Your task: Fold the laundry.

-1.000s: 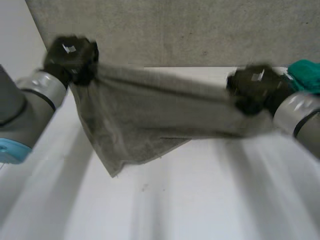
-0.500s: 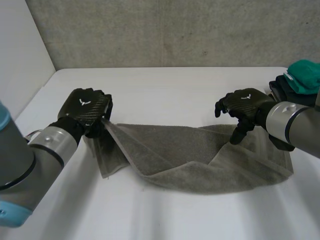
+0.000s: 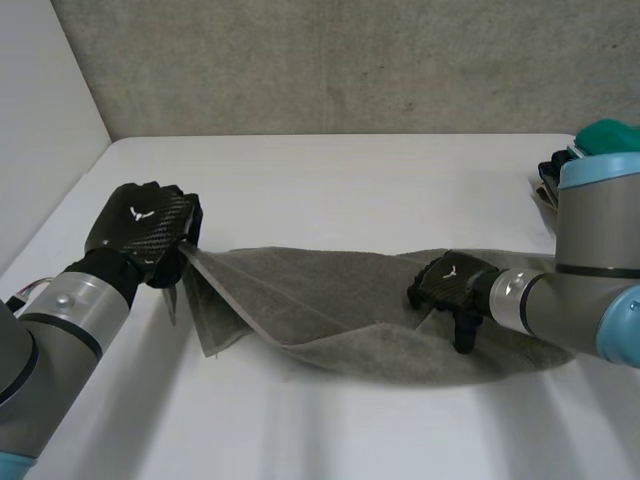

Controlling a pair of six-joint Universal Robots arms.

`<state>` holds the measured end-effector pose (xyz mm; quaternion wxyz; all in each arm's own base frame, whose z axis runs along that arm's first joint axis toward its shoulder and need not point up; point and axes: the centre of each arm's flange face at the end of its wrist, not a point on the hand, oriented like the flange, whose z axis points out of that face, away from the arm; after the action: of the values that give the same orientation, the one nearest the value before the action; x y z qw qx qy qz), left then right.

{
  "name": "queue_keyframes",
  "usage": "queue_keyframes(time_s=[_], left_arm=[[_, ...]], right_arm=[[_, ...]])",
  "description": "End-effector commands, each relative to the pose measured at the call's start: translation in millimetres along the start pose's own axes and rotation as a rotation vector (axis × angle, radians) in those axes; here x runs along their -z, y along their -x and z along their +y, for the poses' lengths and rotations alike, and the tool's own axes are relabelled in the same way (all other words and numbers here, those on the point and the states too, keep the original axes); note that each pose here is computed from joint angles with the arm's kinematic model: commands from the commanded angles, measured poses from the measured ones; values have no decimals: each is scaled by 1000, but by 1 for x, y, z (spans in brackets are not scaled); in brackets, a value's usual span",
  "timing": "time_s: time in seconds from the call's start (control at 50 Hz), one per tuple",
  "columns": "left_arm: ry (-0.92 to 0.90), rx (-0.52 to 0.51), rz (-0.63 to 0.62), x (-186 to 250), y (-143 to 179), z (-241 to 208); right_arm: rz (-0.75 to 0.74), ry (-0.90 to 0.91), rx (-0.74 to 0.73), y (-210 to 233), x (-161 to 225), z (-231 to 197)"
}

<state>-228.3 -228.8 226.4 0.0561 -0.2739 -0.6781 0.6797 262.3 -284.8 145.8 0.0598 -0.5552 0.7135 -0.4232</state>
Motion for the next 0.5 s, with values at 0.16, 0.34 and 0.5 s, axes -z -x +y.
queue_keyframes(time_s=[0.16,0.34,0.5], left_arm=[[-23,-5,-28,-4,8,-4],[-69,-16,-73,-2,23,-23],[-2,-2,-29,-4,20,-6]], right_arm=[[150,-110,39,-21,11,-14],[246,-69,53,-44,123,-54],[197,-13,72,-36,135,-46]])
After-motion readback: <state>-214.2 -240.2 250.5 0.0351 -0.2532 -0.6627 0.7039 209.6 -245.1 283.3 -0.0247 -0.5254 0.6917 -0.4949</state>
